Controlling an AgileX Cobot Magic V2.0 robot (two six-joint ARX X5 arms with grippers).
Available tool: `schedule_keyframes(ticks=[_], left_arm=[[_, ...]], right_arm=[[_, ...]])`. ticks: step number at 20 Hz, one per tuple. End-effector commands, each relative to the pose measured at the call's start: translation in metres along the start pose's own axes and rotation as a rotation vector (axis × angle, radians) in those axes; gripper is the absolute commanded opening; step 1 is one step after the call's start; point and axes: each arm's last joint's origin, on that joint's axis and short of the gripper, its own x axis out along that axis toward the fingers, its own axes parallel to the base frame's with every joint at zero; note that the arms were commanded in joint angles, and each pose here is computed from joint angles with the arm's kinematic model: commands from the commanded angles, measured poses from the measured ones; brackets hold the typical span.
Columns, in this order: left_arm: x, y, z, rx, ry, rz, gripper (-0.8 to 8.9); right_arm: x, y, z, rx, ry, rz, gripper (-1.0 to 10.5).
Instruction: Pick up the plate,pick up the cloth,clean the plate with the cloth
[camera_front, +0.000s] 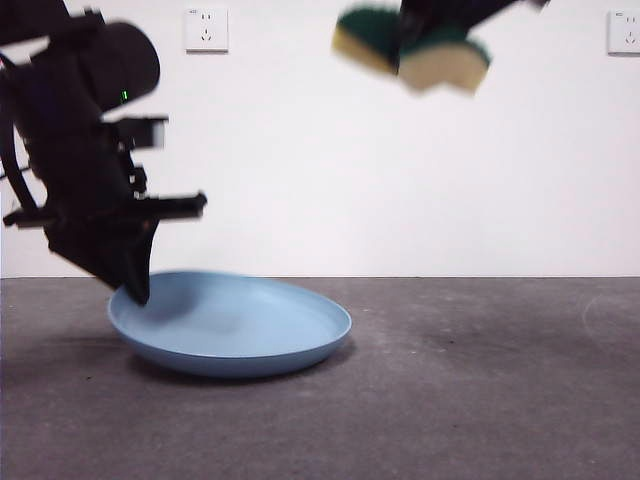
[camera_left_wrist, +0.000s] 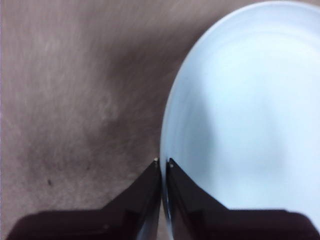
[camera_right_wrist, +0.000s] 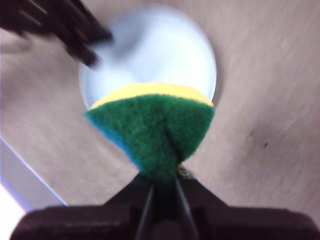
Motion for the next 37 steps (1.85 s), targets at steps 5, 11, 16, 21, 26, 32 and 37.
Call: schedule_keyframes(ticks=[5,11,16,21,26,32,37], left_arm=[[0.009,0.004,-0.006,0.039,0.059,0.036,4.87],[-0.066,-0.007,0.005,0.049,-0.135,-0.074,4.71],[-0.148,-0.006,-0.005,0.047,-0.328,-0.192,4.71],[-0.204,0.001,-0.025,0.014,-0.444,-0.358,4.71],[-0.224,0.005,-0.04,0.013,-0.451,-0.437,4.71],[-0.22,0.005,-0.046,0.017,-0.378,-0.42,4.71],[-0.22,0.005,-0.045,0.018,-0.383,-0.418,4.71]], right_arm=[[-0.048,0.0,-0.008,-0.001,-0.144,-0.137,-0.1],[-0.024,-0.014,-0.002,0.076,-0.091,-0.301,-0.1],[0.037,-0.041,0.0,0.13,0.095,-0.353,-0.1],[0.118,-0.071,-0.012,0.184,0.288,-0.321,-0.1],[0.181,-0.091,-0.035,0.243,0.423,-0.221,0.0],[0.188,-0.096,-0.042,0.257,0.465,-0.224,4.1],[0.187,-0.098,-0.042,0.257,0.464,-0.233,6.6]])
